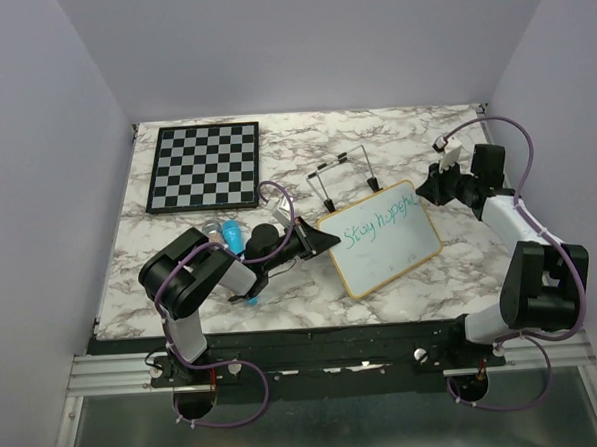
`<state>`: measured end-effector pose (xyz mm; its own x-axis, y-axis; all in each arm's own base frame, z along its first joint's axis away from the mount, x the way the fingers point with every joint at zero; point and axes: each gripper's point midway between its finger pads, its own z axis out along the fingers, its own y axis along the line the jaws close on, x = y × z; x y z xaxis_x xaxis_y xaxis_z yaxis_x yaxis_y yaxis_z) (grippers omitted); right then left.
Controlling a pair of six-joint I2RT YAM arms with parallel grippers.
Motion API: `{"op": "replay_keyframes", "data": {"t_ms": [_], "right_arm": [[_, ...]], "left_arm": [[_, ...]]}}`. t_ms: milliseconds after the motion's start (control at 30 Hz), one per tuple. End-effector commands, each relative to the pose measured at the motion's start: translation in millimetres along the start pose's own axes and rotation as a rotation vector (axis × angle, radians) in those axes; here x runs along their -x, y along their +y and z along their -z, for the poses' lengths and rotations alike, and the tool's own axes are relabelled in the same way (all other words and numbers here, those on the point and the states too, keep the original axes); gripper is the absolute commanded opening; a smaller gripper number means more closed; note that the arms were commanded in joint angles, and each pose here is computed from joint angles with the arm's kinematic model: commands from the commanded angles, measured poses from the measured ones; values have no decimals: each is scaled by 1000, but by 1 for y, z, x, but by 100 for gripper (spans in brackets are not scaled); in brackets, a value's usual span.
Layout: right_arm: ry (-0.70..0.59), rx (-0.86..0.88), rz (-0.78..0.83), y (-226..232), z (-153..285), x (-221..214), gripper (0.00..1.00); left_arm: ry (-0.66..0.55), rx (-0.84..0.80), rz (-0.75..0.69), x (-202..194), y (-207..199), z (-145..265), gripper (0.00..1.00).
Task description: Write a sentence on the whiteboard
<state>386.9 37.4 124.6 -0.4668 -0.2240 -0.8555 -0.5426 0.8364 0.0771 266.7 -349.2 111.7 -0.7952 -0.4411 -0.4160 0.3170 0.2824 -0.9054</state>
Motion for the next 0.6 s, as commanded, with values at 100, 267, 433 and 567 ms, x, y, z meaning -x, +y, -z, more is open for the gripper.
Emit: {"op": "replay_keyframes", "data": {"t_ms": [100,267,433,567], "right_arm": [[-7,-66,20,-13,12,15,0],[-103,-19,68,5,35,59,0],[-184,126,113,50,60,71,1],[-214,343,161,103,76,52,1]], "left_arm": [[-2,-69,-60,1,-12,1,0],[-1,-60,-61,-1,-8,0,0],[-22,-58,-62,4,-9,1,0],[-42,-43,-50,6,-9,3,0]]}}
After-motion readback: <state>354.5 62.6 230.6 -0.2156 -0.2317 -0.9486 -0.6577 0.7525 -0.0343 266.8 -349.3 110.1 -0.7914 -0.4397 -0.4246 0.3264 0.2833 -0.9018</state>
